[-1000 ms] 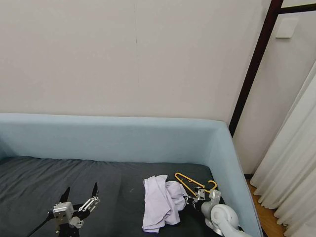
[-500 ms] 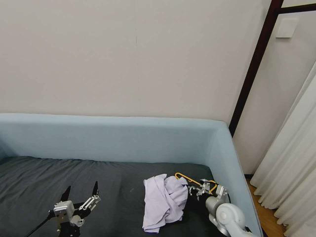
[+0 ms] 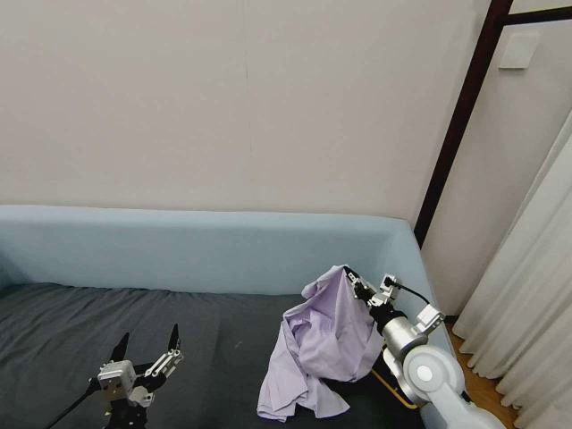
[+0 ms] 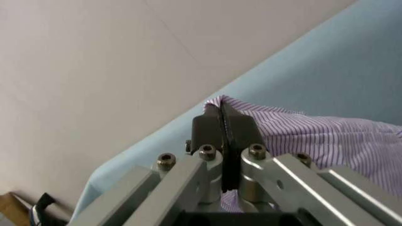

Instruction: Pick up the clothes from the sofa and hang them on the clothes hanger.

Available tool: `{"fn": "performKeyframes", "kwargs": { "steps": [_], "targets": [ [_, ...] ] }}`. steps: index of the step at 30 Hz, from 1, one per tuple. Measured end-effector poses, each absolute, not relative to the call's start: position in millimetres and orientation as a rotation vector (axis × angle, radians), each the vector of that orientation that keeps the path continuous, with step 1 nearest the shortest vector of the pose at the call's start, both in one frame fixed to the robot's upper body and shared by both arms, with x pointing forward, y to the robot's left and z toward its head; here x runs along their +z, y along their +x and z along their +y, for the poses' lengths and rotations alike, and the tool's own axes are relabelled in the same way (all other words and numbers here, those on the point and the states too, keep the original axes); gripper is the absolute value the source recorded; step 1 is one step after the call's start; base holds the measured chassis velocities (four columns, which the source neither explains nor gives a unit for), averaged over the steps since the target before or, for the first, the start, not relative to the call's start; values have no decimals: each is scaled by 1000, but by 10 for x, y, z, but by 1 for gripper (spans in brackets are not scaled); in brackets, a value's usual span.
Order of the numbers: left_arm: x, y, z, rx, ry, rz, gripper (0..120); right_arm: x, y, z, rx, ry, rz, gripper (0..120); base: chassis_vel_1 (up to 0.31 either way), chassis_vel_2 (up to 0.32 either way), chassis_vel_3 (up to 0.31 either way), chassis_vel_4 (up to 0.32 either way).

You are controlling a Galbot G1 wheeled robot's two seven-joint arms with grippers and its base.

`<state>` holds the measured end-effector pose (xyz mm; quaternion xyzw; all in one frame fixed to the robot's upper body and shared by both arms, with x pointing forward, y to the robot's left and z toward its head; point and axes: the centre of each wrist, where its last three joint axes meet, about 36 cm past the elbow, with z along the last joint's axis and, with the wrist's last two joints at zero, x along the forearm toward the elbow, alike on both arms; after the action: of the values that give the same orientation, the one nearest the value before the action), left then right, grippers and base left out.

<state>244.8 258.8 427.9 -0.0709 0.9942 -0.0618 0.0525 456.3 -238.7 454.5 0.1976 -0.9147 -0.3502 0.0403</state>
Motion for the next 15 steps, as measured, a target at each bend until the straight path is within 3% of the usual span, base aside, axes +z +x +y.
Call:
{"fn": "performKeyframes", "kwargs": {
  "steps": [8,12,15],
  "targets": [
    [4279,2445,2594,-184,-215,3022,100,4639,4600,-2412,-1071,625,-2841,0,0,0,0,0],
    [4275,2450,2605,-180,-215,3023,100,5028,4793,-2425,-1093,634,-2977,0,0,0,0,0],
    [4271,2469,2618,-192,-213,3021,100,5687,4888,-2576,-1115,646,-3074,0,0,0,0,0]
  ]
}}
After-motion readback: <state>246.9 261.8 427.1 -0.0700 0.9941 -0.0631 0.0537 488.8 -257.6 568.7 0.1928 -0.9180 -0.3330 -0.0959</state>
